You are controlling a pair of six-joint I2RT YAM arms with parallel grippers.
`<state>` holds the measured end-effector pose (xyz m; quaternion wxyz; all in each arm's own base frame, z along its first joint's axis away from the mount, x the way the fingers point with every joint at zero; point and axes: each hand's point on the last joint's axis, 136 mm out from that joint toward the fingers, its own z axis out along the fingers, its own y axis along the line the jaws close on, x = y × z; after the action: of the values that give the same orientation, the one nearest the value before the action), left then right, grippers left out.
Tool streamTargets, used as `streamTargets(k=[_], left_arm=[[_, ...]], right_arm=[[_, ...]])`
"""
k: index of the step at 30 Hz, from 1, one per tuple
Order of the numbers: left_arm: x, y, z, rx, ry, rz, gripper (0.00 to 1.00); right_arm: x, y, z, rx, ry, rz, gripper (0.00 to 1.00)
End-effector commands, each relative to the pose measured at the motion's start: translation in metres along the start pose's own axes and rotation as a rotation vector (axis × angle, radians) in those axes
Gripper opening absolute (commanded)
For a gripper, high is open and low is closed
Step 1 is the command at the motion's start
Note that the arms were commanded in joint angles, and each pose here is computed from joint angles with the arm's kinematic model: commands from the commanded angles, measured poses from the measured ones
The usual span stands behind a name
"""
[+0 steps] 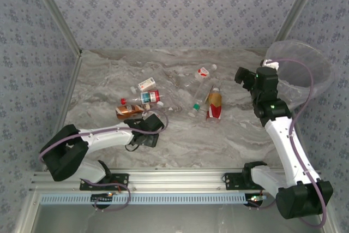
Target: Put the plastic bottles in the bin
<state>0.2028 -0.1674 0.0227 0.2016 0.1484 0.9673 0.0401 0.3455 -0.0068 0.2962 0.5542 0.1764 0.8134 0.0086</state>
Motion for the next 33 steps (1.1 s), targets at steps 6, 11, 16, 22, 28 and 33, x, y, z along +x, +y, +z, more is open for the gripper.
streamTargets(k=[6, 11, 16, 22, 28, 33], left_arm=[[-0.008, -0.016, 0.002, 0.078, -0.038, -0.024, 0.70], [-0.017, -0.023, -0.002, 0.115, -0.075, -0.037, 0.66], [-0.025, -0.031, -0.008, 0.169, -0.113, -0.038, 0.62], [-0.030, -0.043, -0.017, 0.252, -0.141, -0.034, 0.58], [-0.047, -0.058, -0.032, 0.349, -0.217, -0.031, 0.57], [-0.069, -0.080, -0.052, 0.464, -0.300, 0.026, 0.57]], right_arm=[[-0.005, -0.035, -0.012, 0.136, -0.029, 0.041, 1.00], [0.004, -0.004, -0.011, -0.059, 0.005, 0.025, 1.00], [0.015, 0.019, -0.008, -0.153, 0.058, 0.015, 1.00], [0.036, 0.040, -0.010, -0.232, 0.162, 0.008, 1.00], [0.054, 0.056, -0.009, -0.296, 0.244, 0.080, 1.00], [0.078, 0.095, -0.011, -0.472, 0.369, 0.170, 1.00]])
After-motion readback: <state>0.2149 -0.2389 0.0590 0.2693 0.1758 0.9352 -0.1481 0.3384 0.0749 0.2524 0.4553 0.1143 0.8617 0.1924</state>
